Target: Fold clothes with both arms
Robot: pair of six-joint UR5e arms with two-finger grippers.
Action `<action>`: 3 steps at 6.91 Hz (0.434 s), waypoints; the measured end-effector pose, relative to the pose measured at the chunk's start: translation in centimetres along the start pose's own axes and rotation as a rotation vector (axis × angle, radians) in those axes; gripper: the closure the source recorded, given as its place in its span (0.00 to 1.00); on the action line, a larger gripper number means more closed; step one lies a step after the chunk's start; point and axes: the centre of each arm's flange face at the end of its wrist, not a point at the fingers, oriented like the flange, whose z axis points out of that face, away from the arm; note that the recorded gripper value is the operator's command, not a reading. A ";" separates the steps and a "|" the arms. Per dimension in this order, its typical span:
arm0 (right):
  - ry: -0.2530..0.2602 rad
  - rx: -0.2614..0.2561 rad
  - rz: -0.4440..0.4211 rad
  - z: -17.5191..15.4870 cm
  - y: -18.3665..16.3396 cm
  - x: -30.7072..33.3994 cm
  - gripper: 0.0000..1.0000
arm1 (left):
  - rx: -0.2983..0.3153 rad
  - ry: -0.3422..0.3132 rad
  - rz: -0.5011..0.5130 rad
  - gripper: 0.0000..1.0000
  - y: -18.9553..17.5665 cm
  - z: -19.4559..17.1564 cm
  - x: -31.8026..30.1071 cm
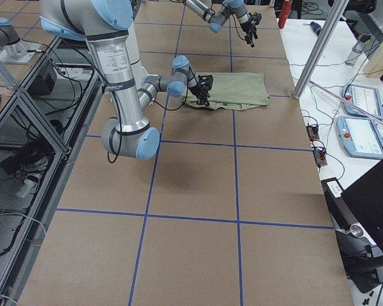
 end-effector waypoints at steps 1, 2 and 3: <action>0.006 -0.009 -0.019 -0.2 -0.2 -0.8 0.00 | 0.001 0.000 0.000 0.00 0.0 0.0 0.0; 0.029 -0.032 -0.062 -0.8 -1.0 -2.8 0.00 | 0.000 0.001 0.000 0.00 0.0 0.0 0.1; 0.056 -0.071 -0.124 -1.9 -1.8 -5.3 0.00 | 0.000 0.003 0.001 0.00 0.0 -0.1 0.1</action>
